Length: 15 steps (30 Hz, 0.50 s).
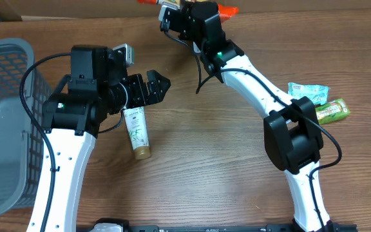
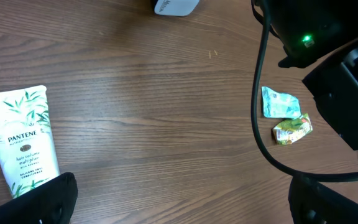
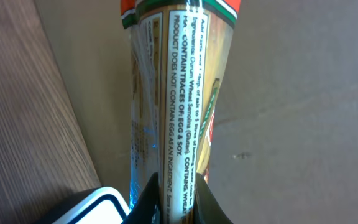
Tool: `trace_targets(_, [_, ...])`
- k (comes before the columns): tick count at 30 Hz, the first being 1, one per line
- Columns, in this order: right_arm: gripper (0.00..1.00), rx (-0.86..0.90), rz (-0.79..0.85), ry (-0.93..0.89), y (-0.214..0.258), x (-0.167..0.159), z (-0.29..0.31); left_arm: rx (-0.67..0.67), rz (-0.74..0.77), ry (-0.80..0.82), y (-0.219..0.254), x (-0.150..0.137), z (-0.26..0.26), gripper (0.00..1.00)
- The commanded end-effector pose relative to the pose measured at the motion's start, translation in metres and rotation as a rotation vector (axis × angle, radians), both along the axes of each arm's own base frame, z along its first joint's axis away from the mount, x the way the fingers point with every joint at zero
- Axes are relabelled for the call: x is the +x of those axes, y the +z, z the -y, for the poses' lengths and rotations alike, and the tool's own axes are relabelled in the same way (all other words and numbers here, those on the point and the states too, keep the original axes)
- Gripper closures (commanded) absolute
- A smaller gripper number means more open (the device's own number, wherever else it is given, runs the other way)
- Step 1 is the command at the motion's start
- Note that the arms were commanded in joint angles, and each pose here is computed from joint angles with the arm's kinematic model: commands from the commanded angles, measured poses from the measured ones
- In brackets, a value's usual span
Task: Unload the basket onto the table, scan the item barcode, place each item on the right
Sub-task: 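Hold the spaghetti packet's label against the white scanner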
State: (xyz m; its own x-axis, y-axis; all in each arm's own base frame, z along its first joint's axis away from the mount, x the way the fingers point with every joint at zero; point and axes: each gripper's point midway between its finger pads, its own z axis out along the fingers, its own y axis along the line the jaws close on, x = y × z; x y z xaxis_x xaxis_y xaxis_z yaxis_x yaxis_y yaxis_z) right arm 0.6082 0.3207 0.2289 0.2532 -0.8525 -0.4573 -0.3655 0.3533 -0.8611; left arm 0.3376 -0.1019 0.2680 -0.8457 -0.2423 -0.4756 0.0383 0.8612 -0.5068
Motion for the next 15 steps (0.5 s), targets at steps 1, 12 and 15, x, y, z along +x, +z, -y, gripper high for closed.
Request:
trace_targets(1, [0.96,-0.064,0.111,-0.001,0.026,0.015,0.016,-0.002,0.024,-0.026,0.007,0.003,0.004,0.0])
trace_targets(12, [0.96,-0.109,0.194,-0.014,0.022,0.031,0.029,-0.002,0.024,-0.026,0.007,0.003,0.004,0.0])
trace_targets(15, [0.96,-0.111,0.19,-0.012,0.018,0.032,0.029,-0.002,0.024,-0.026,0.007,0.003,0.004,0.0])
